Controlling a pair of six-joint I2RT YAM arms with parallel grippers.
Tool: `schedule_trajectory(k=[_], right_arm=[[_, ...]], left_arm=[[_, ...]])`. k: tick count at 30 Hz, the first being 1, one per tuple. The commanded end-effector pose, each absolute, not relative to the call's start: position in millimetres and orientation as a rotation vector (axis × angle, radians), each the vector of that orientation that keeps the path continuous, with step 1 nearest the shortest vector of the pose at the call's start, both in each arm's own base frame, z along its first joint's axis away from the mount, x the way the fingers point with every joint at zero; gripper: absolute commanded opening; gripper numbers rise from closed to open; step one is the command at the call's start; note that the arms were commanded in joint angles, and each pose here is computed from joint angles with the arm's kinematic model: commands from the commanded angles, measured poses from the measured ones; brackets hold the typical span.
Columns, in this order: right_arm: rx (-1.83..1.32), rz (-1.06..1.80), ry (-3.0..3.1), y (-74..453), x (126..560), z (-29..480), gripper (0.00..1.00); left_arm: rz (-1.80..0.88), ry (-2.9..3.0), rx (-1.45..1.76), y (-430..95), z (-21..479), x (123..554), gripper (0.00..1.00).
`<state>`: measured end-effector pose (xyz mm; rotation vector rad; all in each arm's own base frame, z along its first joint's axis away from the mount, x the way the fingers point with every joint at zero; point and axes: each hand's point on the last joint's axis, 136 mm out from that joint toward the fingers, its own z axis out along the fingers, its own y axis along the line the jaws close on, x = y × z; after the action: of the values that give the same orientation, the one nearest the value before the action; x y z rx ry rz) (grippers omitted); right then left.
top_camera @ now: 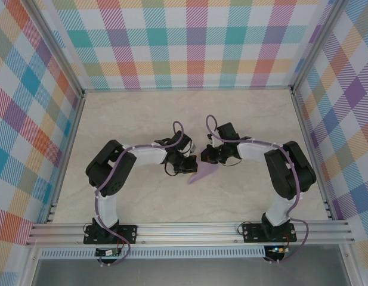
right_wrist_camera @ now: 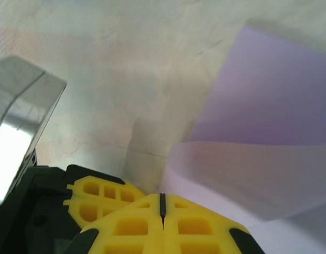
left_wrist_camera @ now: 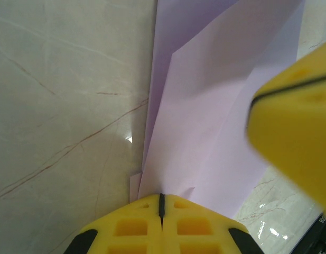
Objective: Fold a paper plane with a square sheet of paper (pick it up from the middle)
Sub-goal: Fourth fold the wing at the center of the table.
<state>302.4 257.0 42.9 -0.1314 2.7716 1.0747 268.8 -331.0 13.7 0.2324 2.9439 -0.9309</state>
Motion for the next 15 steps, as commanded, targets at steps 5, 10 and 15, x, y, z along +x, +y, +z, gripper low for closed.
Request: schedule_trajectory(k=[5, 10, 15], right_arm=[[-0.142, 1.025, 2.830, 254, 304, 19, 0.00], [0.026, 0.909, 2.871, 220, 321, -4, 0.00], [0.224, 0.832, 2.839, 181, 348, -7, 0.00]], left_arm=[[-0.437, 3.289, 0.143, -260, -64, 210, 0.00], [-0.418, 3.300, 0.156, -255, -65, 205, 0.00], [-0.403, 3.305, 0.165, -251, -66, 201, 0.00]])
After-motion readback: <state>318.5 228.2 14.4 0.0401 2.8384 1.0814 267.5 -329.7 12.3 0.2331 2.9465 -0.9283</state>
